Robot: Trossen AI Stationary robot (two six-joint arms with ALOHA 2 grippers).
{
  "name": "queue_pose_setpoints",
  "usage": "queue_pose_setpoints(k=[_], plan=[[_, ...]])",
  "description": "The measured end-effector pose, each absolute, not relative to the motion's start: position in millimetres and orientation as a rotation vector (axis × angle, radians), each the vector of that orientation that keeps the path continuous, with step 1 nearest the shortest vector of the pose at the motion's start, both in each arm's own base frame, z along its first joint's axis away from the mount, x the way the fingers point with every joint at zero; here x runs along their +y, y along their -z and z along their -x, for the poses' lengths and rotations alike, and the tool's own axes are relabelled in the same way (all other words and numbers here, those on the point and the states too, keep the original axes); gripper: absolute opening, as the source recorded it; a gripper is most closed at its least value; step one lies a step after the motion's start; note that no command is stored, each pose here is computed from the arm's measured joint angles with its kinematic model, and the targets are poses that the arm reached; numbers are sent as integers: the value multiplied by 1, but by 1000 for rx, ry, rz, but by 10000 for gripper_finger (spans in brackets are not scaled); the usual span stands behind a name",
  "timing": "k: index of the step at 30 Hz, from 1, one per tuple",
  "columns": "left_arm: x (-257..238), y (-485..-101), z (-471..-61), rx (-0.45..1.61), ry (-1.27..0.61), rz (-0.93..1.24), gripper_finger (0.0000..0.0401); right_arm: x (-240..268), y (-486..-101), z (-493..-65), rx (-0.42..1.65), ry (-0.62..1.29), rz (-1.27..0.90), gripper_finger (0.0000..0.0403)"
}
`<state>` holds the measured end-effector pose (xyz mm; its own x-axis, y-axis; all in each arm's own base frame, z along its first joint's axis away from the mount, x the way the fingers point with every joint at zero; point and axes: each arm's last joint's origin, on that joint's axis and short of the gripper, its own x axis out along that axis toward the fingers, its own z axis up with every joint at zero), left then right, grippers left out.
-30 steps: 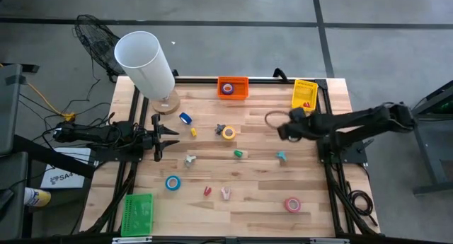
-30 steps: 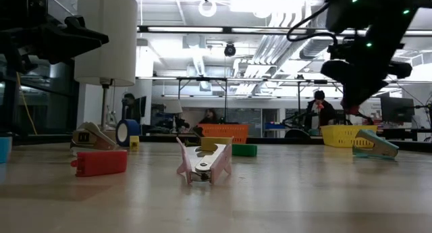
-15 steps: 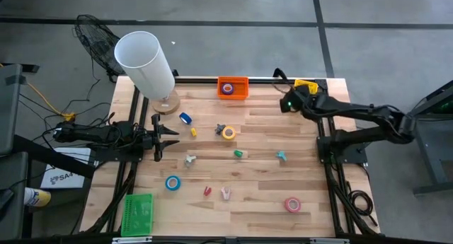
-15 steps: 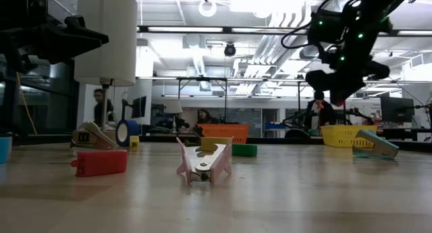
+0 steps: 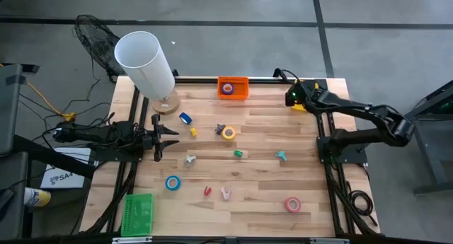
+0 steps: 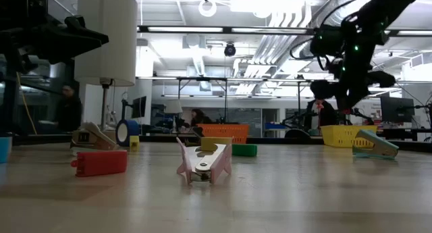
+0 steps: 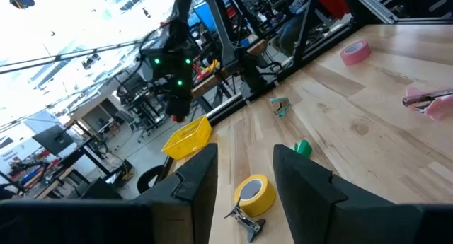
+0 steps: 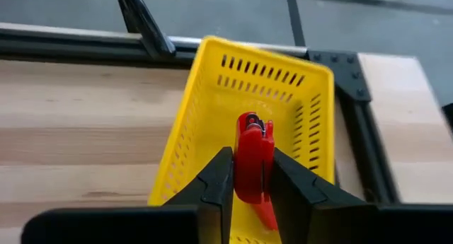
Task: Pick and place Stapler, Stapler remover, tape
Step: Put the right mini red stapler into the yellow bin
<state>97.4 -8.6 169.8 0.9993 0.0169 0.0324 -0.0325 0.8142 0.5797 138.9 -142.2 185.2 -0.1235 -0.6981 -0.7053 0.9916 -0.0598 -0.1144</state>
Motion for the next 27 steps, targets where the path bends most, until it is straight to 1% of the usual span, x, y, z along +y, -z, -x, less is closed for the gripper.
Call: queue_pose_setpoints(k=[5,9,17,20,27], plan=[[-9,-170,-97,-26,-26,-619,135,-145,-163,-130,609,1594,-583,61],[-9,-170,-97,-27,-27,-619,135,-145,-153,-126,561,1593,-599,68],[-9,-170,-97,-27,-27,-619,135,-144,-148,-123,598,1569,-615,77],[-9,-170,-97,-27,-27,-619,135,-144,-148,-123,607,1562,-617,92],[-9,-170,-97,-26,-26,-619,135,-144,-147,-123,613,1553,-624,147]])
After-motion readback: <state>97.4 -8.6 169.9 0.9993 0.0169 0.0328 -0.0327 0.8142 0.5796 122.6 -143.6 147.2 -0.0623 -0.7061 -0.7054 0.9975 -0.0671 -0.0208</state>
